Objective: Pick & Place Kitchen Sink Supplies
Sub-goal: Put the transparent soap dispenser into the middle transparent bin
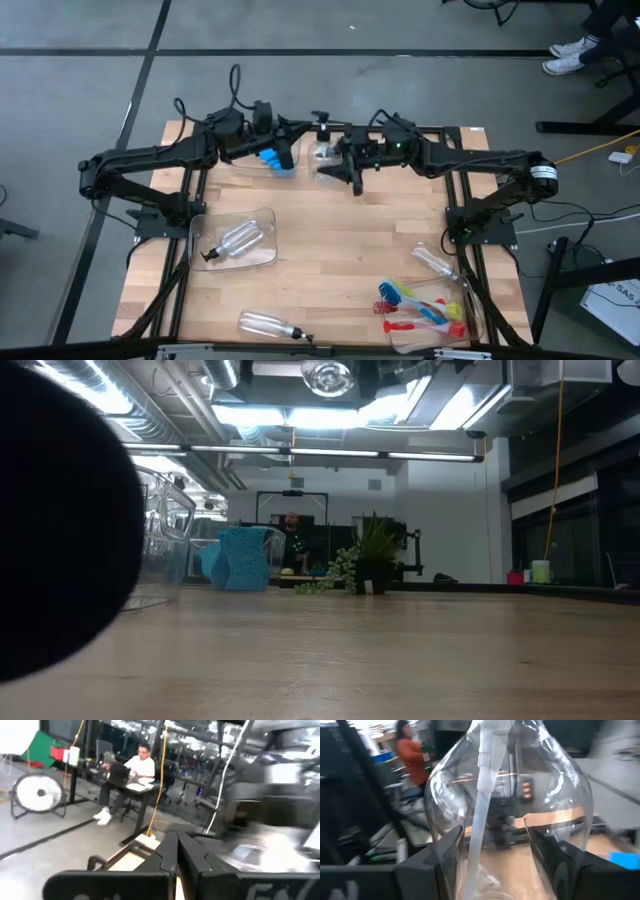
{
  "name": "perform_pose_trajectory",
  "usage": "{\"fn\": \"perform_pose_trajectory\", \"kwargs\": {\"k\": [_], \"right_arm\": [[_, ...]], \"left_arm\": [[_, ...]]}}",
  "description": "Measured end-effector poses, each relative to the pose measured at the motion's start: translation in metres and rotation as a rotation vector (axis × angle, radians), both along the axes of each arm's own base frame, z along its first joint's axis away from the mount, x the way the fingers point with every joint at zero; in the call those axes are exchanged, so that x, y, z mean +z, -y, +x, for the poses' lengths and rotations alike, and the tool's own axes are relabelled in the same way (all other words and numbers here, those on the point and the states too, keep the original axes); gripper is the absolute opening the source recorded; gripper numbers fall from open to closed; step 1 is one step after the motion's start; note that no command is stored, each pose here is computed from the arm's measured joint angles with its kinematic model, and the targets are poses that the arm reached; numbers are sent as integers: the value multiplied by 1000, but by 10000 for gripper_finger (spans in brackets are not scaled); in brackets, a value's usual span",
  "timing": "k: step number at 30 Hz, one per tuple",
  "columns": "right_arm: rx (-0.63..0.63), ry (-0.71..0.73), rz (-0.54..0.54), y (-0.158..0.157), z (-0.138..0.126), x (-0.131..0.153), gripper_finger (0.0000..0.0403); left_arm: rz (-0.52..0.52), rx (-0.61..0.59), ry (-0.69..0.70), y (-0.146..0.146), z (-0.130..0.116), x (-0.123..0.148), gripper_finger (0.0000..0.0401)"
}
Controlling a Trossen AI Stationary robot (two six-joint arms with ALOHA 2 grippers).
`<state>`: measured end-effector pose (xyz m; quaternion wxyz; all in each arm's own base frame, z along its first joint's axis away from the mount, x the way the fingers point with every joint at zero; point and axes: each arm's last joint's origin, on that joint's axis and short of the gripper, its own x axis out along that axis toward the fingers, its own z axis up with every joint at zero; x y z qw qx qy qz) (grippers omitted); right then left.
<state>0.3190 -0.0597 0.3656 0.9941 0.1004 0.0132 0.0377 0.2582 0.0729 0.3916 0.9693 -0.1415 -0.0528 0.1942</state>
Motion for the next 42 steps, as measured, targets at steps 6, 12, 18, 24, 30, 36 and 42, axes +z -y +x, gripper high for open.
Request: {"fn": "perform_pose_trajectory", "kwargs": {"k": [6,12,18,24,30,36,42], "right_arm": [[-143,-60,17,14,-3,-5,216],[-188,-94,-2,15,-3,-9,216],[-201,-96,-13,11,-2,-9,216],[-194,-110,-15,7,-2,-10,216],[-185,-111,-25,3,-1,-10,216],[-177,-108,-31,0,0,-10,216],[-150,-108,-25,-1,0,-11,216]], "left_arm": [[49,-58,49,13,-10,13,1],[75,-160,111,19,-1,15,1],[42,-230,144,17,22,4,1],[43,-215,164,14,24,4,2],[-7,-207,151,8,23,2,2],[-8,-207,134,8,23,0,1],[0,-197,93,9,18,0,1]]}}
